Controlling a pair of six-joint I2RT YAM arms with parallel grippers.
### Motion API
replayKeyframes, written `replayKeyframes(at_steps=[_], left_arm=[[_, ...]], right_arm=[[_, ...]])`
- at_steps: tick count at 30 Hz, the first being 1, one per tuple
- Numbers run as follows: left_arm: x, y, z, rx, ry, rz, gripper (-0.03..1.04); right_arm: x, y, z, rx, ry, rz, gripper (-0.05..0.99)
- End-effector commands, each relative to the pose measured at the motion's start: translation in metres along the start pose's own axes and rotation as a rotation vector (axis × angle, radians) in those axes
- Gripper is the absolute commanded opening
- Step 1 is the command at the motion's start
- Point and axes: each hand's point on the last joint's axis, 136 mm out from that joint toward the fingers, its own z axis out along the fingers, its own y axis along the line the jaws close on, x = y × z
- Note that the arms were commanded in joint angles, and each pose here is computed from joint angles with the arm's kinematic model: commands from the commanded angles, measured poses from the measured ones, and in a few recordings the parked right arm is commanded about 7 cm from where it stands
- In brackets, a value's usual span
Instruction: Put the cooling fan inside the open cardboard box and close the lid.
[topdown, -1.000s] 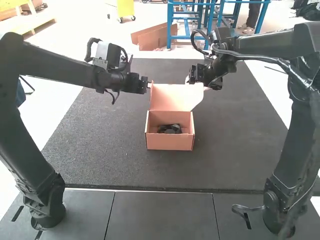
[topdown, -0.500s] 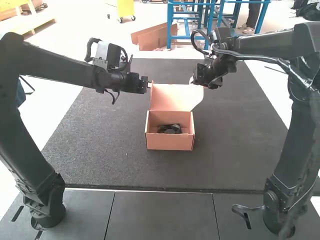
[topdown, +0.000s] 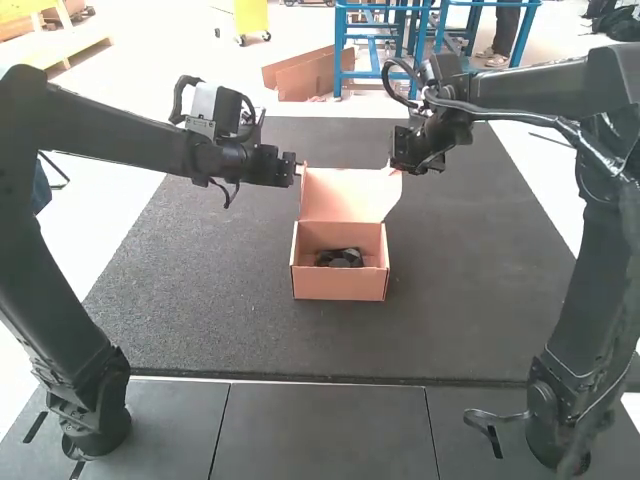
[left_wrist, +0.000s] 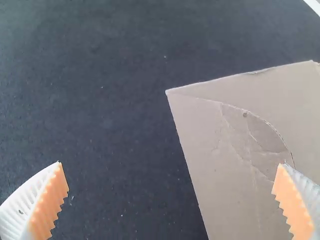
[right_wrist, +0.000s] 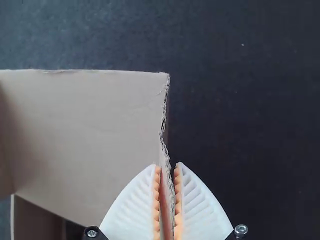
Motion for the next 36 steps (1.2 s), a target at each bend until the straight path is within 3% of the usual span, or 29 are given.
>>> replayKeyframes(at_steps=[1, 5, 36], left_arm=[[-0.014, -0.007, 0.0, 0.021, -0.026, -0.002, 0.97], [-0.014, -0.007, 0.0, 0.02, -0.025, 0.0, 0.97], [-0.022, -0.009, -0.006, 0.016, -0.01, -0.001, 0.97]], right_arm=[[-0.019, -0.003, -0.01, 0.009, -0.05, -0.002, 0.04], [-0.017, 0.002, -0.014, -0.003, -0.043, -0.012, -0.01], [0.028, 0.027, -0.039, -0.088, 0.091, -0.089, -0.01]])
